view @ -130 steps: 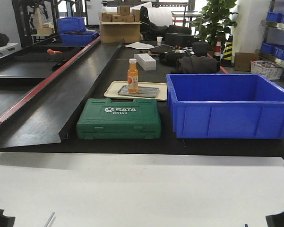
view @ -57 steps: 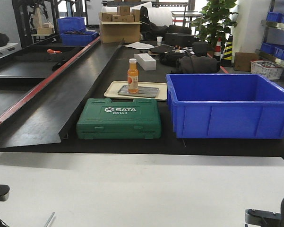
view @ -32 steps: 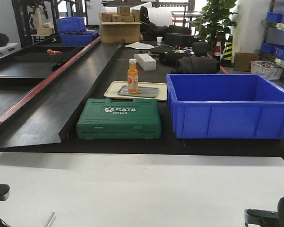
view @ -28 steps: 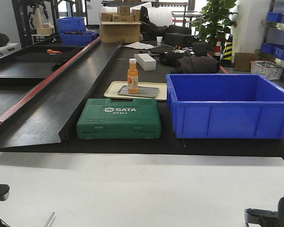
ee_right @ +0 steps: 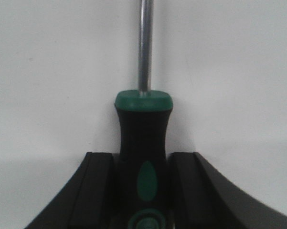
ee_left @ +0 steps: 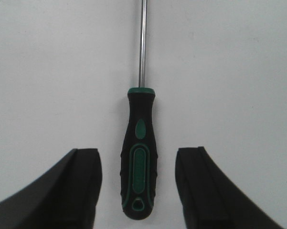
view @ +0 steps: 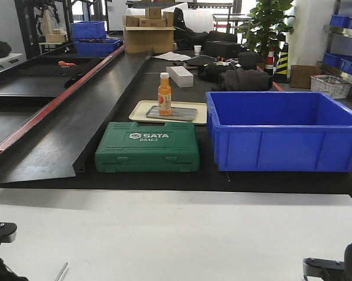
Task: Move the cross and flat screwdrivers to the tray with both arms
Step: 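Lift both held screwdrivers upright off the table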
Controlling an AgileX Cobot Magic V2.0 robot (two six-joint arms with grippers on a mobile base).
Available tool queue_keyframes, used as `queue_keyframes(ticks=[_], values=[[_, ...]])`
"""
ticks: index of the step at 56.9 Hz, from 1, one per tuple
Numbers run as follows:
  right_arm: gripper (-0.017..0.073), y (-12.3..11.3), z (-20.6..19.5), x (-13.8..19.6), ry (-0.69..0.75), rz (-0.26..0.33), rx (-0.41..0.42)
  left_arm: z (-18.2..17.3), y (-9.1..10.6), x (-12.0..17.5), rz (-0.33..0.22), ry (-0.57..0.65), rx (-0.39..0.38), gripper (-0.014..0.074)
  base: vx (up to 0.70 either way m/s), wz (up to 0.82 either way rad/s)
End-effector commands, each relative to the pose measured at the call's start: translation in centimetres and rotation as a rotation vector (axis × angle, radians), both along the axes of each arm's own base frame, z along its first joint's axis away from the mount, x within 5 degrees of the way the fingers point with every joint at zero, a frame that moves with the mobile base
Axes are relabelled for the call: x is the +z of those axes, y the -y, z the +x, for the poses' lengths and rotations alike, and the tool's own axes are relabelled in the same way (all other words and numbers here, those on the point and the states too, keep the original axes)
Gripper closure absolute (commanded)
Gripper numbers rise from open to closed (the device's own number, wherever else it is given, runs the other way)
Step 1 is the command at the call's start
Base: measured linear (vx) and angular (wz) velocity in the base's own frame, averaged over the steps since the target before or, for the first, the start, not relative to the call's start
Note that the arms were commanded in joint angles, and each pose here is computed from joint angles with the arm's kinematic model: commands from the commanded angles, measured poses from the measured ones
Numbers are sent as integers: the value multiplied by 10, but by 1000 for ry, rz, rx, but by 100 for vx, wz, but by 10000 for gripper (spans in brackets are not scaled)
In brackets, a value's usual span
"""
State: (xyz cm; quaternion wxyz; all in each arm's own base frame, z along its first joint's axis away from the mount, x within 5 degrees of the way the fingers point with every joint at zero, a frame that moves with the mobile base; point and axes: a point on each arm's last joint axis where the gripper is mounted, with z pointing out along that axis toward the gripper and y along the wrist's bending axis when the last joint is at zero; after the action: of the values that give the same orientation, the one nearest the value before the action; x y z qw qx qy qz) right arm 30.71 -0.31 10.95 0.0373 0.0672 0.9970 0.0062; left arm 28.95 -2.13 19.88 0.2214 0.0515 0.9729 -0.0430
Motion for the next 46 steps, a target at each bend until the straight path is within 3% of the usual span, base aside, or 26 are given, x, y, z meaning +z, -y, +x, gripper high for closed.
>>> queue_keyframes(ticks=[1,21,46], values=[[571,-1,3,0,25,20,-24,16,1,15,-17,43,13,105,0,0],[571,-1,3,0,21,20,-21,36,3,-32,-18,-206,-6,106,0,0],[571,-1,2,0,17,20,-21,40,3,-69,-13,-303,-1,120,0,0]])
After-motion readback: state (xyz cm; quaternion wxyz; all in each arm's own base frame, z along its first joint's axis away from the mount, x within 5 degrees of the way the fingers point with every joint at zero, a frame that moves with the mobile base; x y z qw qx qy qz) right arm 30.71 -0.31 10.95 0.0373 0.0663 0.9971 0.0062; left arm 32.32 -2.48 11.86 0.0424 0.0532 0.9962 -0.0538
